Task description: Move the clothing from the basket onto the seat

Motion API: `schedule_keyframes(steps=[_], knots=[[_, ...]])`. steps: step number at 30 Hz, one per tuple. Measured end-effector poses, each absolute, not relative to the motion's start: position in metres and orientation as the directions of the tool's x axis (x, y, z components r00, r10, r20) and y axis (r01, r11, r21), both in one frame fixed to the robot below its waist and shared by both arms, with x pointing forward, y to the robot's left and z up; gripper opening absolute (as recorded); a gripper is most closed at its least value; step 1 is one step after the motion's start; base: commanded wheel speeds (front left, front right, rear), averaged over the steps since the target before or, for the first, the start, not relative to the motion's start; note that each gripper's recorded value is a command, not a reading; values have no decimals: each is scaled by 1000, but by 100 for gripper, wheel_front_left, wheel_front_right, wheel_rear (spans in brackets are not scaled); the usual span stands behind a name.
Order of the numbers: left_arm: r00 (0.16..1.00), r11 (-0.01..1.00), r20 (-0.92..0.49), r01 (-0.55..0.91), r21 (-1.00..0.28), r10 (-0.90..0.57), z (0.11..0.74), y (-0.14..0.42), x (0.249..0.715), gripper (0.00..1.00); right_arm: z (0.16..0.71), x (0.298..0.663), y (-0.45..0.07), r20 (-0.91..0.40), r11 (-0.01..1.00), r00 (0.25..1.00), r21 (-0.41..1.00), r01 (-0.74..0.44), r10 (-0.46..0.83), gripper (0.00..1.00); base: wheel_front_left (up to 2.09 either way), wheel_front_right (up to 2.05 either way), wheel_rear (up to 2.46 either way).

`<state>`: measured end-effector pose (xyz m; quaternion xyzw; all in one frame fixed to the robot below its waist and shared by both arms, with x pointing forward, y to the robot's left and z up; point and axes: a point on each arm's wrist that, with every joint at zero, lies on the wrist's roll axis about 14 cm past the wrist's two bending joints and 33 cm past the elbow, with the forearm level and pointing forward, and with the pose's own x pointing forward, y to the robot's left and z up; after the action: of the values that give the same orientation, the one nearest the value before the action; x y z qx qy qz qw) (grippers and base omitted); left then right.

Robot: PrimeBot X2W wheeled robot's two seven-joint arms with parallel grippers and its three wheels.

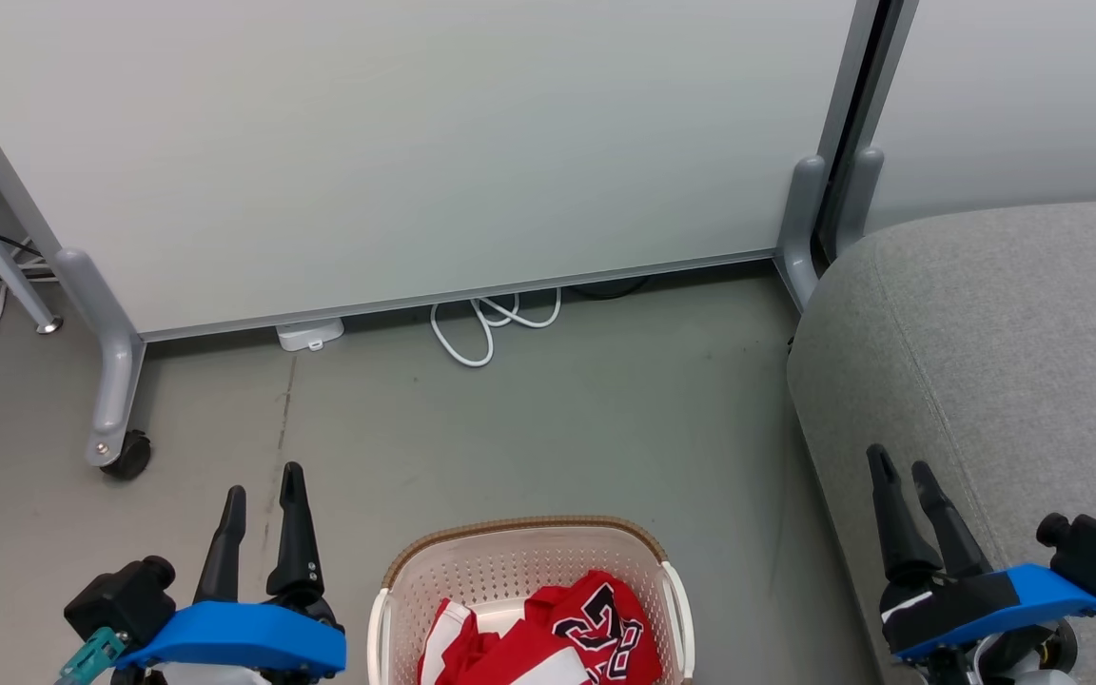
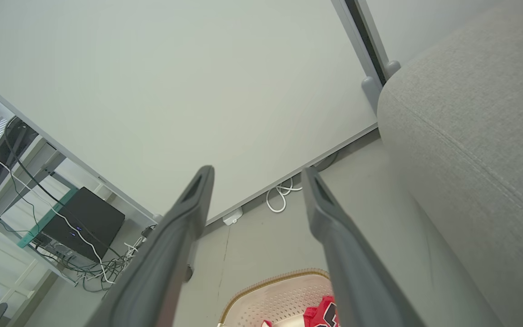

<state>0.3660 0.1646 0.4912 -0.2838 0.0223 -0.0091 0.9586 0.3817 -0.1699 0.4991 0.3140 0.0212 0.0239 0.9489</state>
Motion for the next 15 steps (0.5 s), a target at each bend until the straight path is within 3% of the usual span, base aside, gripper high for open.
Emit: schedule_keyframes(steps=[15], knots=[[999, 903, -9, 27, -429, -34, 493, 163, 363, 100, 504, 383, -169, -6, 880, 998, 471, -57, 68, 100, 0, 0, 0]])
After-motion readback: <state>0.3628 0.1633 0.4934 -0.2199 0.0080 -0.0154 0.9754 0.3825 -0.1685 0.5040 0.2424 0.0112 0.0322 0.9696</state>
